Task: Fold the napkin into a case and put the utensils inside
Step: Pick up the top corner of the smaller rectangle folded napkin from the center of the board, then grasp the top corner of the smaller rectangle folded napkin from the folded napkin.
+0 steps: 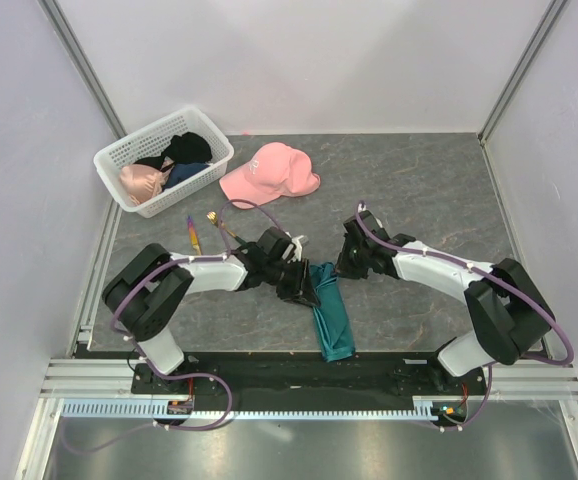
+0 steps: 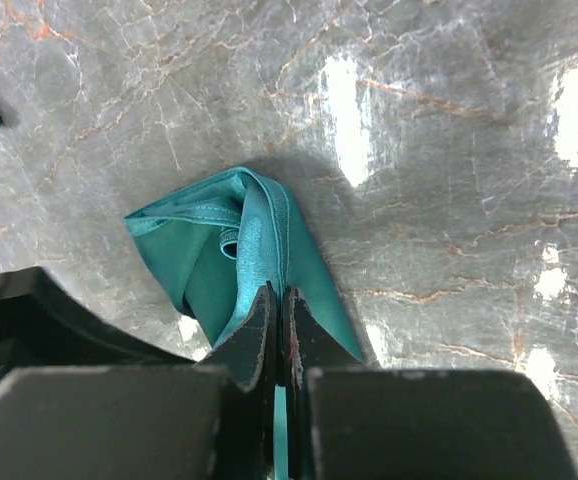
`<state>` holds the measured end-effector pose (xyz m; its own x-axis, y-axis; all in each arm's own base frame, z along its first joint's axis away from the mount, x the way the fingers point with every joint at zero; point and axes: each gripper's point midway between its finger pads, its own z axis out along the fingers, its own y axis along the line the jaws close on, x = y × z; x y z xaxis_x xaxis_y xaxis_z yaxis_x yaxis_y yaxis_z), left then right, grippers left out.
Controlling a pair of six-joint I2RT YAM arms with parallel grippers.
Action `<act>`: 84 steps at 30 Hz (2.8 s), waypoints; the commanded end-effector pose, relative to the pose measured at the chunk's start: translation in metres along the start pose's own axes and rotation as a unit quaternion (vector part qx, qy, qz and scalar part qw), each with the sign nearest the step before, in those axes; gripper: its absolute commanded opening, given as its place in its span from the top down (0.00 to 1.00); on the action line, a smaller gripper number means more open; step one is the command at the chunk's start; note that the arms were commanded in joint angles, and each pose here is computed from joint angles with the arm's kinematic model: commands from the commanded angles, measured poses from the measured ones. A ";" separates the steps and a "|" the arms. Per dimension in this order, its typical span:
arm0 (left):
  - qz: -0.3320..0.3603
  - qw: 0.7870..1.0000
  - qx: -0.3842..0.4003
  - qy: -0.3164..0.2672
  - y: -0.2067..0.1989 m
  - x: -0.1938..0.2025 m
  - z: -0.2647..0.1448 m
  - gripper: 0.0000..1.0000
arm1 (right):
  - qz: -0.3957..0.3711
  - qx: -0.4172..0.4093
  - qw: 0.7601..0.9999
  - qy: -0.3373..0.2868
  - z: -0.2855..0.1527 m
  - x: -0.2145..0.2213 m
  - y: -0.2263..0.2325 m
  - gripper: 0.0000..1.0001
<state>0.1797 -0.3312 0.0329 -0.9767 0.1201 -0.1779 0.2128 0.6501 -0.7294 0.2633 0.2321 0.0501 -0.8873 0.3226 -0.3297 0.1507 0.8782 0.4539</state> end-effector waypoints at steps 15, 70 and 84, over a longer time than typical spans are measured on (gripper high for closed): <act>0.013 0.998 0.005 -0.057 -0.023 -0.077 -0.019 0.95 | 0.022 -0.021 1.000 -0.003 -0.024 -0.015 0.016 1.00; 0.191 0.958 -0.203 -0.070 0.019 -0.096 -0.013 0.71 | 0.132 -0.027 0.990 0.041 -0.019 0.004 0.023 1.00; 0.216 0.944 -0.239 -0.064 0.020 -0.091 0.005 0.71 | 0.131 -0.026 0.990 0.048 -0.015 0.005 0.024 1.00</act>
<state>0.2591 -0.3255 0.0244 -0.8191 0.3598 -0.4467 0.4958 0.8357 -0.2361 0.2549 0.2434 0.0707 -0.8559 0.4987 -0.1367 0.3559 0.7599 0.5439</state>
